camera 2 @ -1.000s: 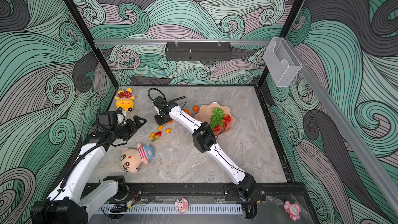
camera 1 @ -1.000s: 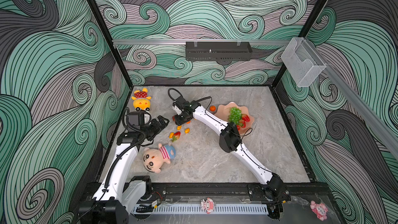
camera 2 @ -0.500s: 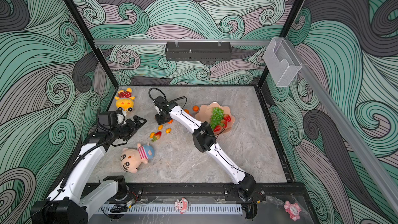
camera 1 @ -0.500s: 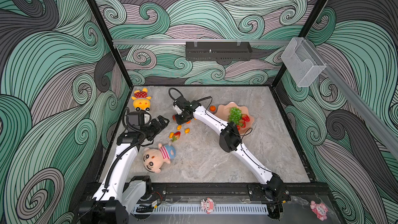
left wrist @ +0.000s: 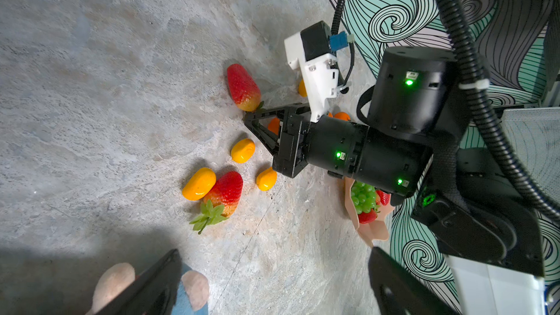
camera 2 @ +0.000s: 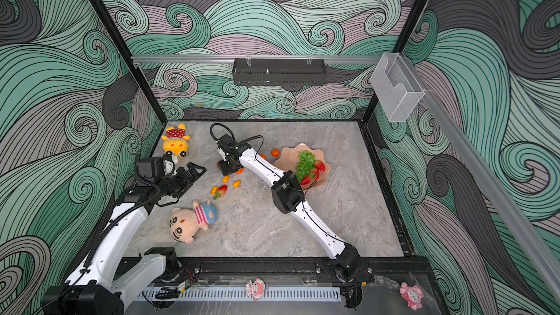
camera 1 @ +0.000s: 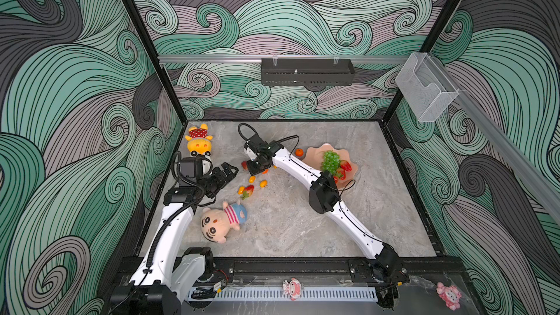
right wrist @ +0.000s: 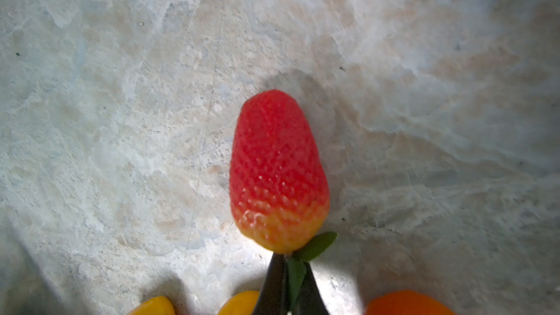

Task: Arrange fruit in a fruit bowl
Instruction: Pick up the fruit from the middle-left of the table.

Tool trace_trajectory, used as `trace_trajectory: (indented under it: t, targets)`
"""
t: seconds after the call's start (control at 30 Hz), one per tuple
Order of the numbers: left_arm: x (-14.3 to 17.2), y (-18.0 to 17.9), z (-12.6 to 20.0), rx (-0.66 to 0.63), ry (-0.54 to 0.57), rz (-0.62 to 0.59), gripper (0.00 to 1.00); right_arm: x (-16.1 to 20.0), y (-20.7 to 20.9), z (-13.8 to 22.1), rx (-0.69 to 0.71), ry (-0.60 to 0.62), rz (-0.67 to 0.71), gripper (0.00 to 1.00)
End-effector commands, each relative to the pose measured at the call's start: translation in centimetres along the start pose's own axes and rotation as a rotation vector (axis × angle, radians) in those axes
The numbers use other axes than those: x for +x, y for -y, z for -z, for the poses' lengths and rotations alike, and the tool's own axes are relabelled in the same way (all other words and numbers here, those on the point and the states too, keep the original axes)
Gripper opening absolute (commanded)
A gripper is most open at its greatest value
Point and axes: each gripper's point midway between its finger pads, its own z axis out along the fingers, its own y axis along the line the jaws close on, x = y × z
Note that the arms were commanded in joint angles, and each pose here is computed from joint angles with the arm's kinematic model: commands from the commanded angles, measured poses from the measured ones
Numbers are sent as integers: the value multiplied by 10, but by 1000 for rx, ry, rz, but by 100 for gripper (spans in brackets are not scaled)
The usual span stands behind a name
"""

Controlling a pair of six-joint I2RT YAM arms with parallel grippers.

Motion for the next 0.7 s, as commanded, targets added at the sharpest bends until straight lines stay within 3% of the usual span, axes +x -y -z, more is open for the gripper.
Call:
trace_trajectory:
  t: [0.0,0.3,0.67]
  targets:
    - [1,3,7,16,4,-13,99,-13,-6,32,-12,33,10,0]
    - [6,2,18,31,45,-30,98,-28,-25,94,-34,112,62,0]
    - [11,19,7,110,24,-55,99,8,-7,155,71,142,77,0]
